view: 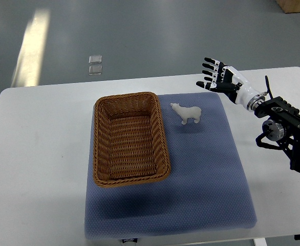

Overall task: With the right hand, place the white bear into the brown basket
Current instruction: 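Reach the right hand toward the white polar bear figurine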

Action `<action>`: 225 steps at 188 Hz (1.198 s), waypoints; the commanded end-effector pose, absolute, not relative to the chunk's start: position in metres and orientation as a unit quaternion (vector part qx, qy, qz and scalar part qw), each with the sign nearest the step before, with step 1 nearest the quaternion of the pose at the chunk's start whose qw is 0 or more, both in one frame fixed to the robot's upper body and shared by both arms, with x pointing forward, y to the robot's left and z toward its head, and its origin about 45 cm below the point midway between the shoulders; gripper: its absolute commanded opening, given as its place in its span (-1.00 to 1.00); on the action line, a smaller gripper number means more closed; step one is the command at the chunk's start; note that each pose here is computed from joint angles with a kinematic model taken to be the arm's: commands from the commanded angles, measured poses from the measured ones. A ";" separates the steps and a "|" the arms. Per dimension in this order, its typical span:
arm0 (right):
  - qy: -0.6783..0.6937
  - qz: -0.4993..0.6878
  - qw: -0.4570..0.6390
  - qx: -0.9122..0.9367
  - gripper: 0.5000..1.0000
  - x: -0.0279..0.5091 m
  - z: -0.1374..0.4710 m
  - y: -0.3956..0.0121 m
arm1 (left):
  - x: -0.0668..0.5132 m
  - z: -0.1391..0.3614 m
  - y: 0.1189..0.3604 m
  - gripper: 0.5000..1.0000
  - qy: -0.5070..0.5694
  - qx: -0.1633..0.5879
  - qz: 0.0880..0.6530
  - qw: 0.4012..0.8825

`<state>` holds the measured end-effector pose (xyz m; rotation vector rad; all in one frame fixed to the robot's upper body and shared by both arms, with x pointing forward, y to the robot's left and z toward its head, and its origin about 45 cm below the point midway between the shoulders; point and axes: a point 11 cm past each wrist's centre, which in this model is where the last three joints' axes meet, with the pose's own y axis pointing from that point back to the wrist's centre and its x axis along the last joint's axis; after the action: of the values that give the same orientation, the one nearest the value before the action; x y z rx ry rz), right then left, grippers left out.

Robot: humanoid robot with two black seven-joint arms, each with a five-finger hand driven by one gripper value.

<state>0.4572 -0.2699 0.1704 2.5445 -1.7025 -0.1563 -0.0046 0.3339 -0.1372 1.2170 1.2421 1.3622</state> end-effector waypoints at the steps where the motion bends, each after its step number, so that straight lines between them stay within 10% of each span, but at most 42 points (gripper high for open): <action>1: -0.536 -0.020 0.063 0.841 0.69 0.458 0.175 -0.265 | -0.005 -0.137 0.334 1.00 0.502 0.492 0.551 0.449; 225: -0.290 0.333 0.337 0.832 0.60 0.453 0.175 -0.226 | -0.005 -0.137 0.334 1.00 0.502 0.492 0.551 0.450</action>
<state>0.4551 -0.2275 0.1792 2.1797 -0.7865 0.8560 -0.0046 0.3339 -0.1372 1.2162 1.2430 1.3631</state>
